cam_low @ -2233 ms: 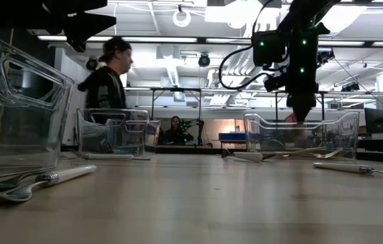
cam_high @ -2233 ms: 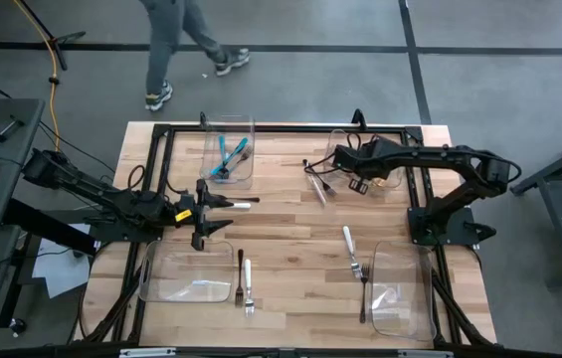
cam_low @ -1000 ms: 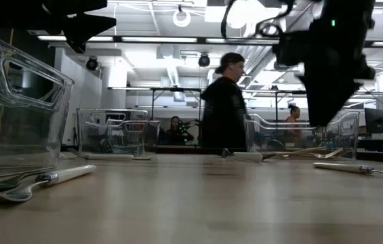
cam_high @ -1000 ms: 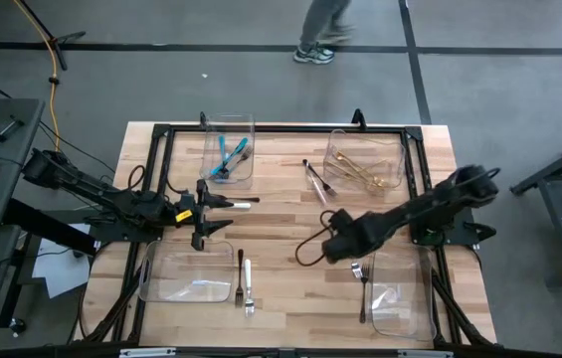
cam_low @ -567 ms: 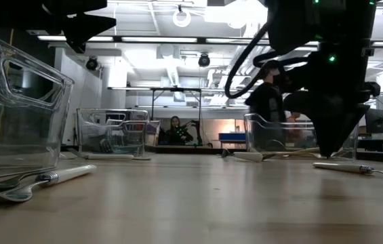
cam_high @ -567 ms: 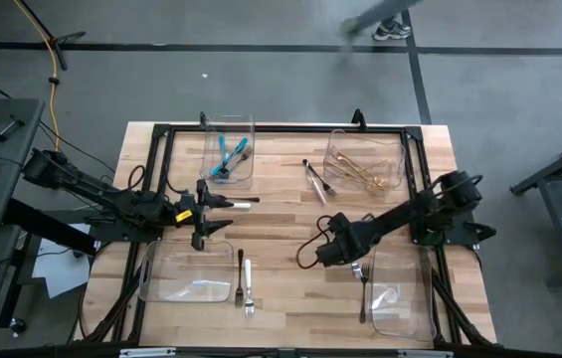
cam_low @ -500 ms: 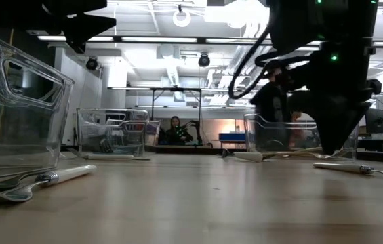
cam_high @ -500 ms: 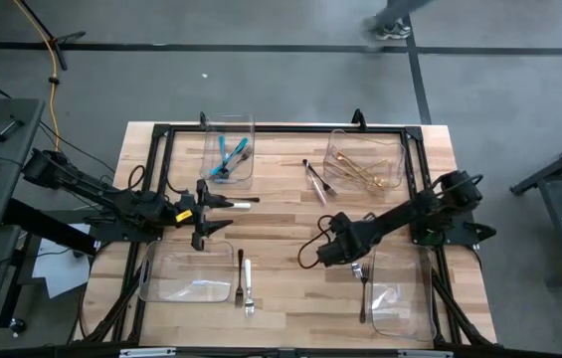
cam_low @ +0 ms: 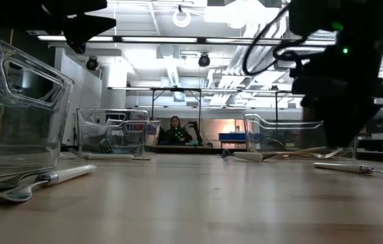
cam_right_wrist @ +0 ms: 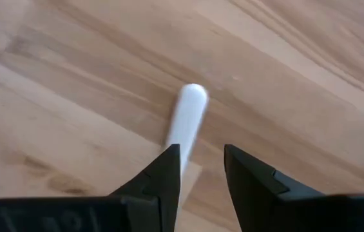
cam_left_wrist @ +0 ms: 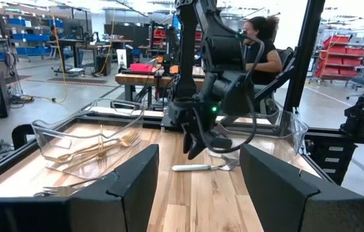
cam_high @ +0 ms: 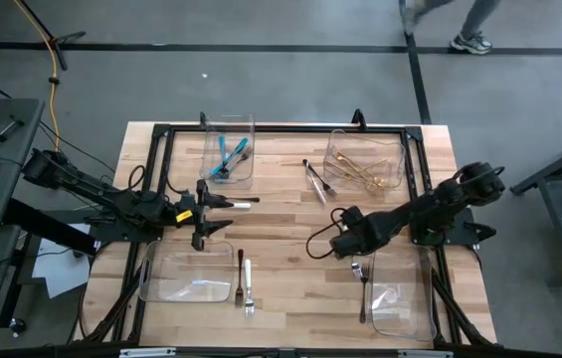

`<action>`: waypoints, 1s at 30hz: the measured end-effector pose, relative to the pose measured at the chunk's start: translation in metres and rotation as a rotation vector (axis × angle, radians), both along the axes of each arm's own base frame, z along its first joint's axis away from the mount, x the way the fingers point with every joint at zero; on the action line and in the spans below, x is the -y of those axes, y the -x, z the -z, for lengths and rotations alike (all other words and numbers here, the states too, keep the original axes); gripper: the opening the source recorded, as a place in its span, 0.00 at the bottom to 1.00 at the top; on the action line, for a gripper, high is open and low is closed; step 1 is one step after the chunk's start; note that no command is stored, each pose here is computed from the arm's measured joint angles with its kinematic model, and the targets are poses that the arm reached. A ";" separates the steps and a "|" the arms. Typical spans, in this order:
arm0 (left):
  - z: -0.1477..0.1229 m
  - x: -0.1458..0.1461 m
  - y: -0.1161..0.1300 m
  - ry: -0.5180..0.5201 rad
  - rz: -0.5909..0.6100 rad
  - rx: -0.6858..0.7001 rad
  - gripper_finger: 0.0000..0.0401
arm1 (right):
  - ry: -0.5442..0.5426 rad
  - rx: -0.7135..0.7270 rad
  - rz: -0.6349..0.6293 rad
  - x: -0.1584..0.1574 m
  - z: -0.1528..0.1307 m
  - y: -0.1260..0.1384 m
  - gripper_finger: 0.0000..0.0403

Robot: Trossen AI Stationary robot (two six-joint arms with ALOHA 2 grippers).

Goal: Sort silverware by color (type)
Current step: Put the white fork into the bottom left transparent bin

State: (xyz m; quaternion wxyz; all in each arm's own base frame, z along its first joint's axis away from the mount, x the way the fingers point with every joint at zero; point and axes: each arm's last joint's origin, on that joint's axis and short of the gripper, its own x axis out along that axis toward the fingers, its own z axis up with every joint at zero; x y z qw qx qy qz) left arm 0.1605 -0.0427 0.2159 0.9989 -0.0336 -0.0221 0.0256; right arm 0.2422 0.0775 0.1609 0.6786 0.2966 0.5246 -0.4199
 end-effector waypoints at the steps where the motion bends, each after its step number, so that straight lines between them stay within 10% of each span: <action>1: 0.000 0.000 0.000 0.000 0.000 0.000 0.53 | -0.003 0.006 0.000 0.000 0.004 0.000 0.28; 30: 0.000 0.000 0.000 -0.001 0.000 -0.003 0.53 | -0.007 0.025 -0.009 -0.002 0.039 -0.004 0.23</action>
